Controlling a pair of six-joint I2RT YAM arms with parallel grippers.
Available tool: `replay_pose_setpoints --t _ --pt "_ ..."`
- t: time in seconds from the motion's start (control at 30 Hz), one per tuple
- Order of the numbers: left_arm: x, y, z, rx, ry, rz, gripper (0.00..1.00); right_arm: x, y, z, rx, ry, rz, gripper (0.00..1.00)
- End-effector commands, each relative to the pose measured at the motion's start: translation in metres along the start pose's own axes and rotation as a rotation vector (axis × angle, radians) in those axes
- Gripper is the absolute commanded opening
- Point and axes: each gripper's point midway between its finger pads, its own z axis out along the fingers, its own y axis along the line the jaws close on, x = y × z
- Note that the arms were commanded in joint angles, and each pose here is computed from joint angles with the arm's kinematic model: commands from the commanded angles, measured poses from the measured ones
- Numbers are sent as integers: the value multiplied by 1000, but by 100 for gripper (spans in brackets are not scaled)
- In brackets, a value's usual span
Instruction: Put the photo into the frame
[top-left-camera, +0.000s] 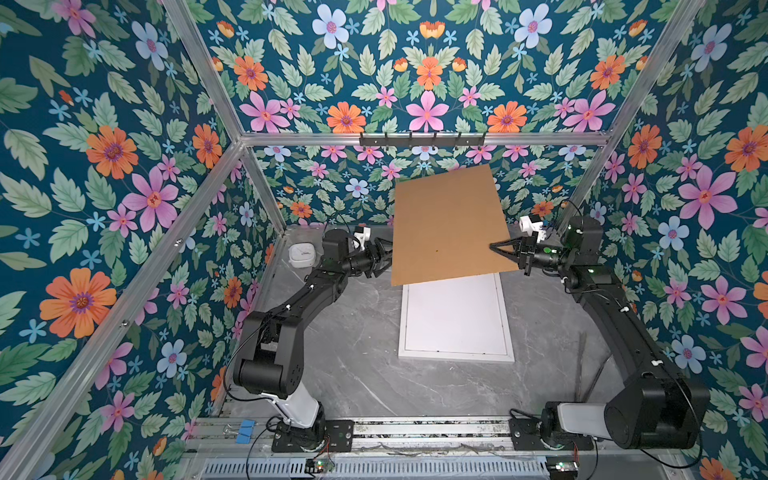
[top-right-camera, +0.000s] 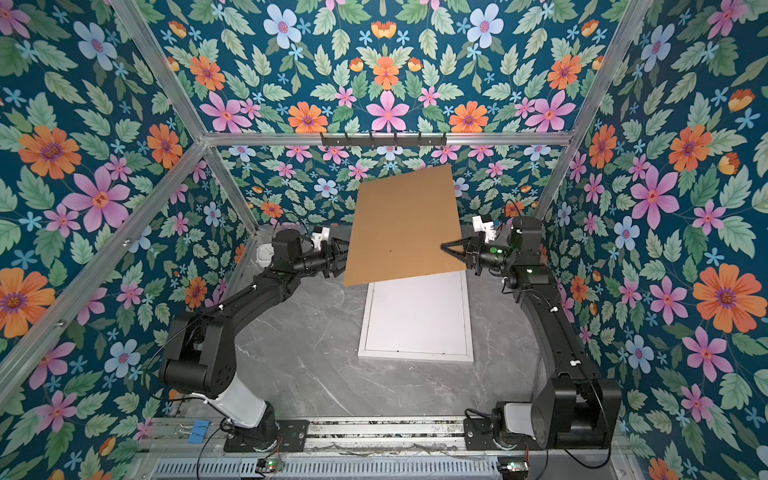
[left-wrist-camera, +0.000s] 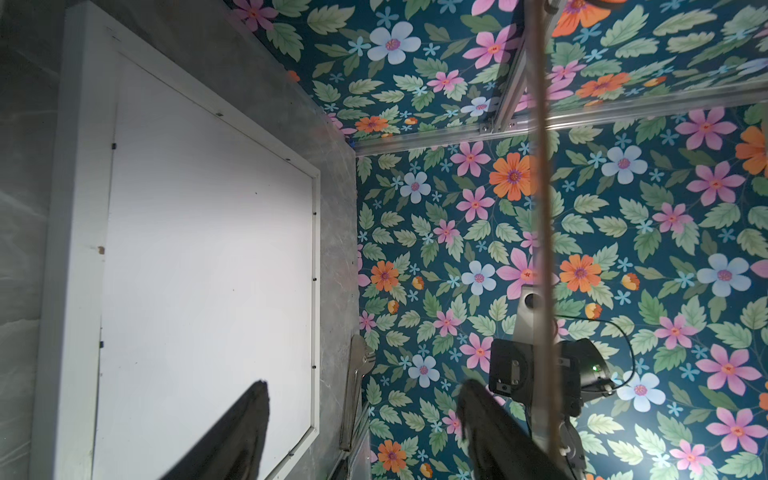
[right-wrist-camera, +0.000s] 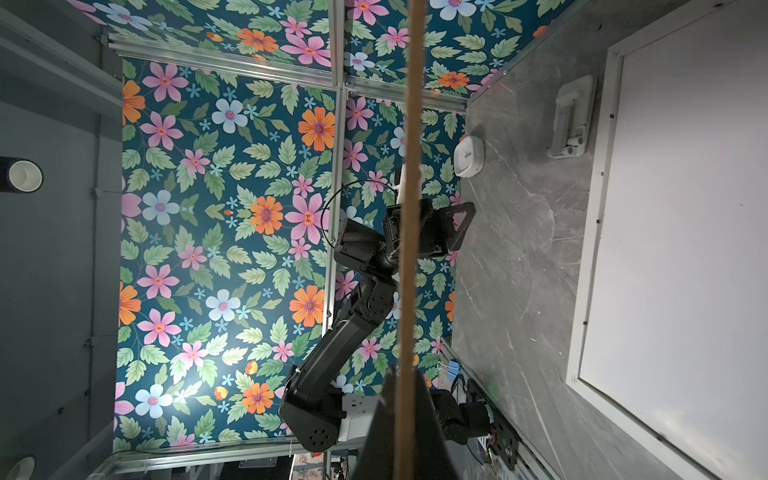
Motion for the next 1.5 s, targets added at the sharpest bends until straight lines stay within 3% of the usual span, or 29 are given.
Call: replay_pose_setpoints --t 0.0,0.27,0.7,0.87,1.13,1.33,1.47 --pt "-8 -16 -10 67 -29 33 76 1 2 0 -6 1 -71 0" --pt "-11 -22 -17 88 -35 36 79 10 -3 9 -11 44 -69 0" --pt "-1 -21 -15 90 -18 26 74 16 3 39 -40 96 -76 0" --pt "2 -32 -19 118 -7 41 56 19 -3 45 -50 118 -62 0" --pt "3 -47 -26 152 -4 74 44 19 -15 50 -60 143 -36 0" --pt "0 -51 -31 162 -11 80 28 20 -33 54 -47 163 -10 0" --pt "-3 -51 -35 162 -19 76 8 20 -46 55 -16 166 8 13"
